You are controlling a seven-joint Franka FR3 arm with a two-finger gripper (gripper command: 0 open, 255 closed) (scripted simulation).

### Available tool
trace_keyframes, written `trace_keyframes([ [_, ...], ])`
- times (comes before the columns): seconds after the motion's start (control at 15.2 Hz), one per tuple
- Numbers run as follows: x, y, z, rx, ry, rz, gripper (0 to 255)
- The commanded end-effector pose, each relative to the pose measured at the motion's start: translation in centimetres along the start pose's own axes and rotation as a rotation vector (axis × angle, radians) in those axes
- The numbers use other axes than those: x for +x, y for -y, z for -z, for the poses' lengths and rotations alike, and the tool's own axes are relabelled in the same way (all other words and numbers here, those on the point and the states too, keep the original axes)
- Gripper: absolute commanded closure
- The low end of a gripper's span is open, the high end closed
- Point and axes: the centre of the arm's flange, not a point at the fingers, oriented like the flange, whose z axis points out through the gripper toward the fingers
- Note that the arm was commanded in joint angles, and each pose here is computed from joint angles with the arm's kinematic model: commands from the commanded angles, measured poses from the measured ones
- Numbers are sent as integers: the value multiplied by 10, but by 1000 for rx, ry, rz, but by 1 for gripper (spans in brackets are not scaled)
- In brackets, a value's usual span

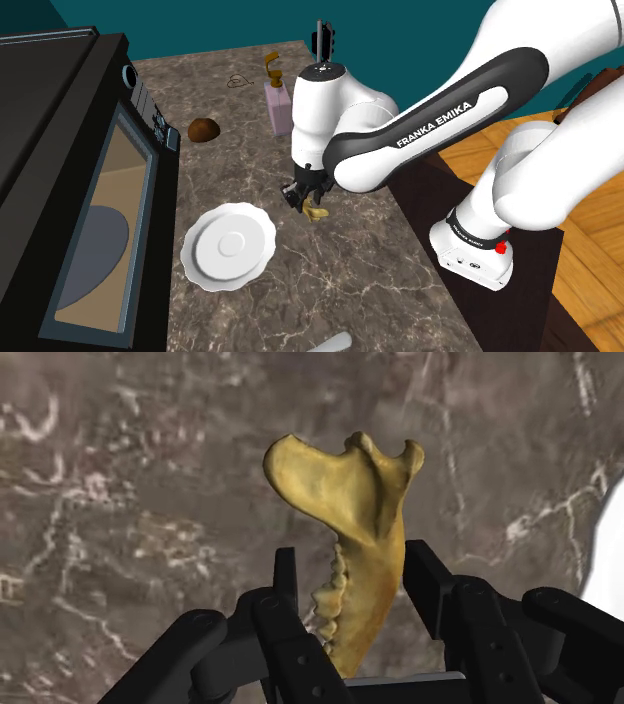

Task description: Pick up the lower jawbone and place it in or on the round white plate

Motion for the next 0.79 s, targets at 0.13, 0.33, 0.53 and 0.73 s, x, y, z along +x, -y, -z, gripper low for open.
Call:
trace_keyframes([
  [0.13,-2,2,8,0,4,5,255],
  [0.33,-2,4,23,0,4,5,255],
  [0.53,-2,5,39,0,4,5,255],
  [0.73,-3,7,55,0,4,5,255],
])
